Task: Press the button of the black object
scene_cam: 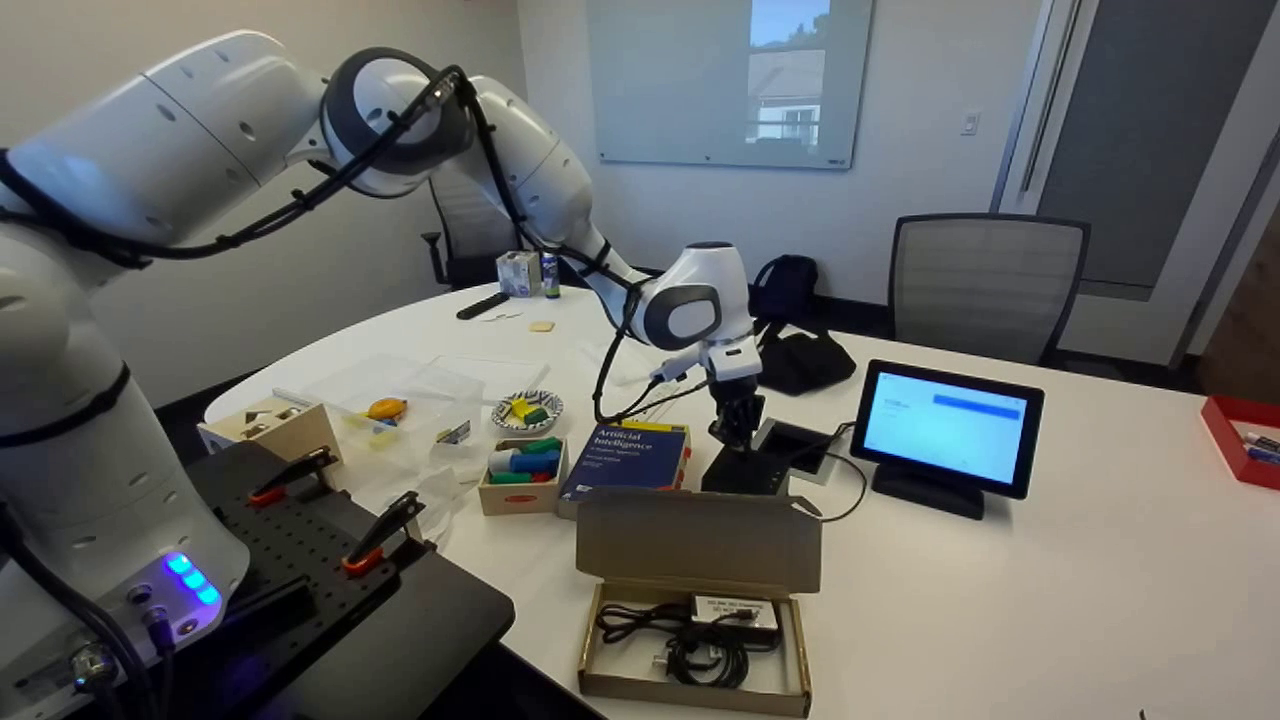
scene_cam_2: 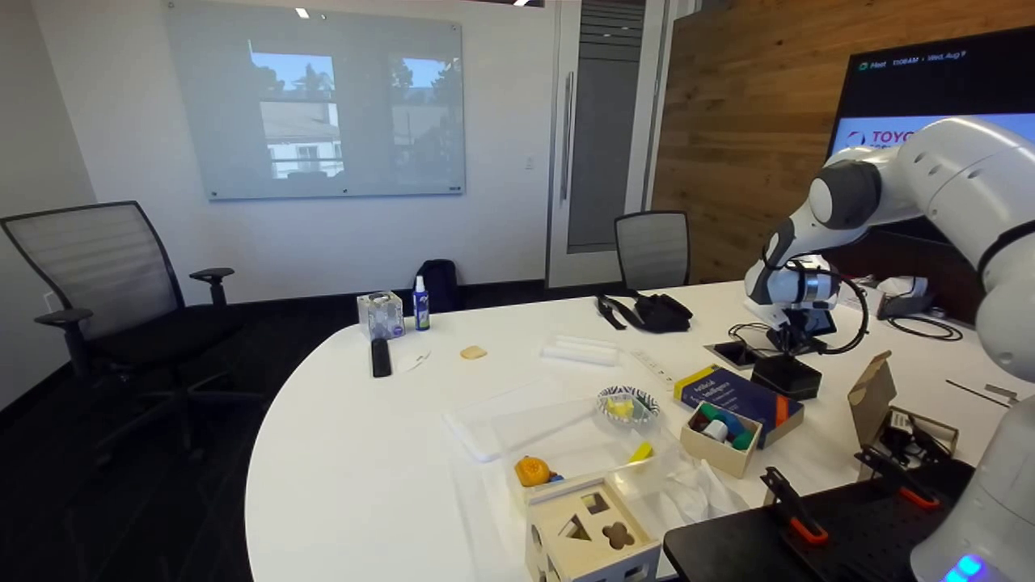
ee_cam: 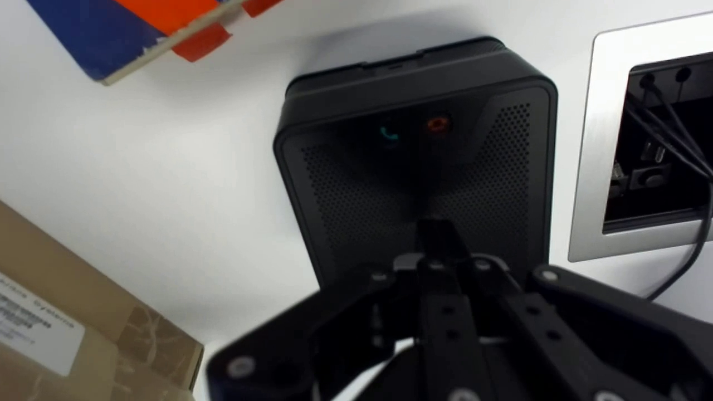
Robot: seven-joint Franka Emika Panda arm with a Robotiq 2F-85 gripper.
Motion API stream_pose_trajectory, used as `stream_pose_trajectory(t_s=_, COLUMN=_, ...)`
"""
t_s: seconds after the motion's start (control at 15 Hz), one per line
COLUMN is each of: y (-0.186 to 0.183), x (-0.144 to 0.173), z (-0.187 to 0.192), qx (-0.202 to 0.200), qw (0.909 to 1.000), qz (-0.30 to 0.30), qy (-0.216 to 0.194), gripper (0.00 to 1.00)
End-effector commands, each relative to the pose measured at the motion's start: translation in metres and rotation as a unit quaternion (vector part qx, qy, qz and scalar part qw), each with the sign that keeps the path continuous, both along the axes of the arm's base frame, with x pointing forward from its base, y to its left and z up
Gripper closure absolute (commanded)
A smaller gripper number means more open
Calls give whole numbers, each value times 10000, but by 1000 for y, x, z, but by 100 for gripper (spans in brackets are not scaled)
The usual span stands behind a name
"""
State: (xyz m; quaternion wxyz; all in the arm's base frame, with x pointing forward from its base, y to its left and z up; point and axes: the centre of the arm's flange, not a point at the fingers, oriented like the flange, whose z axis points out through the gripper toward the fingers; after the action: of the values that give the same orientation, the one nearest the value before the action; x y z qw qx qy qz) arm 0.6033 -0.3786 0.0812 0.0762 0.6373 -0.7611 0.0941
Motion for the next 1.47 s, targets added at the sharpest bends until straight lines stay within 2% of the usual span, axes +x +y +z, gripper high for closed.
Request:
stream_pose_trajectory(t_s=0.0, y=-5, x=14, z=-6, qx=-28, qw=9999, qz=-137, qy=67, gripper=100)
stream_pose_trajectory(t_s=0.53, y=-13, x=10, z=-34, qx=-167, qw=9992, qz=-220, qy=303, gripper=100)
stream_pose_trajectory(t_s=0.8, y=-12, x=12, z=-30, qx=-155, qw=9989, qz=-276, qy=339, gripper=100)
stream_pose_trajectory(t_s=1.0, y=-11, x=15, z=-8, qx=-96, qw=9991, qz=-275, qy=296, gripper=100)
stream_pose_trajectory(t_s=1.4, y=-9, x=15, z=69, qx=-211, qw=9998, qz=-34, qy=-67, gripper=100)
